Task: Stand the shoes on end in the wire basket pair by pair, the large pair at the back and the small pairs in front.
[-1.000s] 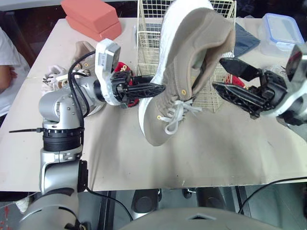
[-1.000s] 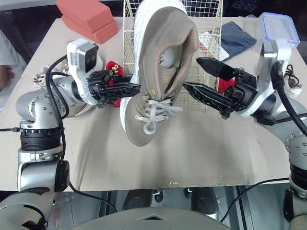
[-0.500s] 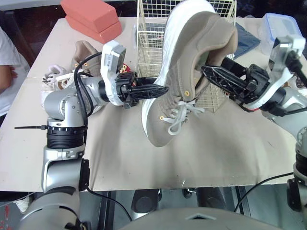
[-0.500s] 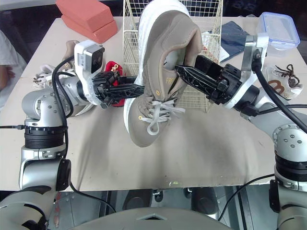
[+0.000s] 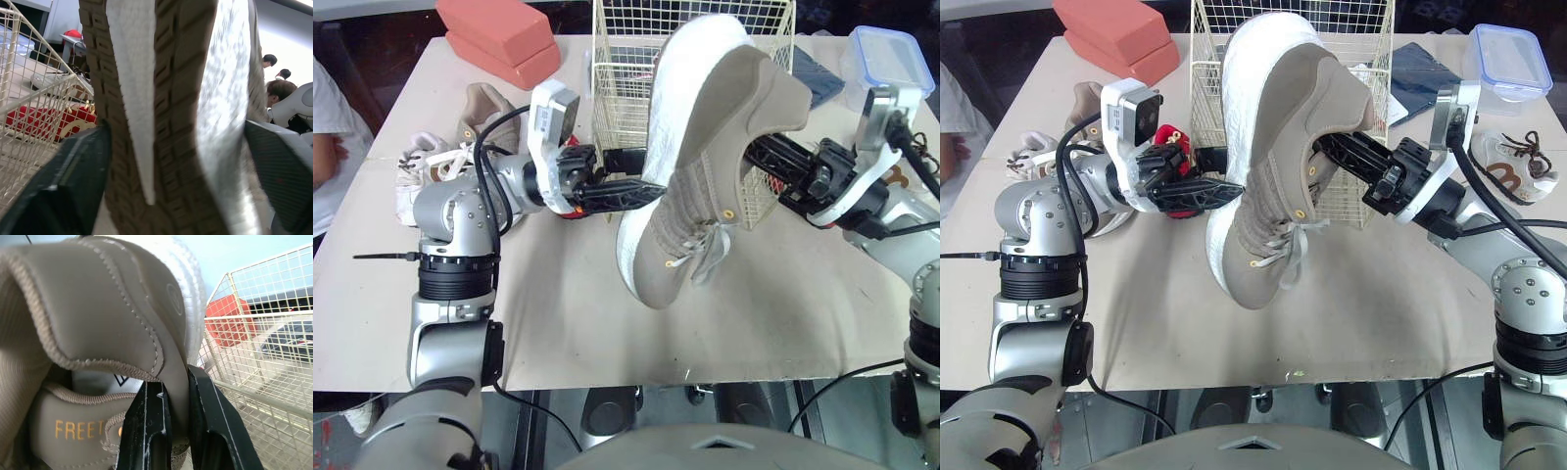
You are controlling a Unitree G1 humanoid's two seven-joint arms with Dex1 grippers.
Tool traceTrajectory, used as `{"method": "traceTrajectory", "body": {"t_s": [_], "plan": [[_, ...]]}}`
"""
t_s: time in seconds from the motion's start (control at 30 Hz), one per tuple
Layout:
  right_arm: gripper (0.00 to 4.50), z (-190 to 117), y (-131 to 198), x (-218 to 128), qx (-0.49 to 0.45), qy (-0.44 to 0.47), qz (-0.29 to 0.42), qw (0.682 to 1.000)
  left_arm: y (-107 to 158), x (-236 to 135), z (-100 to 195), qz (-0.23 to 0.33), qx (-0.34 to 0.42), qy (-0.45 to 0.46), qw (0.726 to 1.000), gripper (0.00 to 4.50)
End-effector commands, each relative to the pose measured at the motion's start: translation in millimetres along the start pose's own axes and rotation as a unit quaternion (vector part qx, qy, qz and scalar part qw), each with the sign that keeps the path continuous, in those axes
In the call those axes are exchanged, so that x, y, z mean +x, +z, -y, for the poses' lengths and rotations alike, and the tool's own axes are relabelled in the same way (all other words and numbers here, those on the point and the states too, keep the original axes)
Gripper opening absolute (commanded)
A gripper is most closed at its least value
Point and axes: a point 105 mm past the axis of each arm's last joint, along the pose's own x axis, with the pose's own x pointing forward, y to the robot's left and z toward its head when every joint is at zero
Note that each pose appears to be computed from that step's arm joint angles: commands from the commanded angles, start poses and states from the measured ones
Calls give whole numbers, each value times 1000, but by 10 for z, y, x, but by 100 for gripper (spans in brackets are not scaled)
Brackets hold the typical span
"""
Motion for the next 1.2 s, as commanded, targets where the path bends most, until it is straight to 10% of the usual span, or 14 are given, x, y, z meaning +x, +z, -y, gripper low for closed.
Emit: {"method": "traceTrajectory", "body": {"t_s": [0.03,0.63,1.2], "plan": [[0,-116,331,12,-42,11,52,998,166,-76,53,15,47,16,999,443],[0,116,1876,163,-206,-171,344,900,614,-264,187,-5,244,183,952,443],[0,404,1619,373,-413,-258,247,838,728,-579,370,35,326,298,896,443]]}}
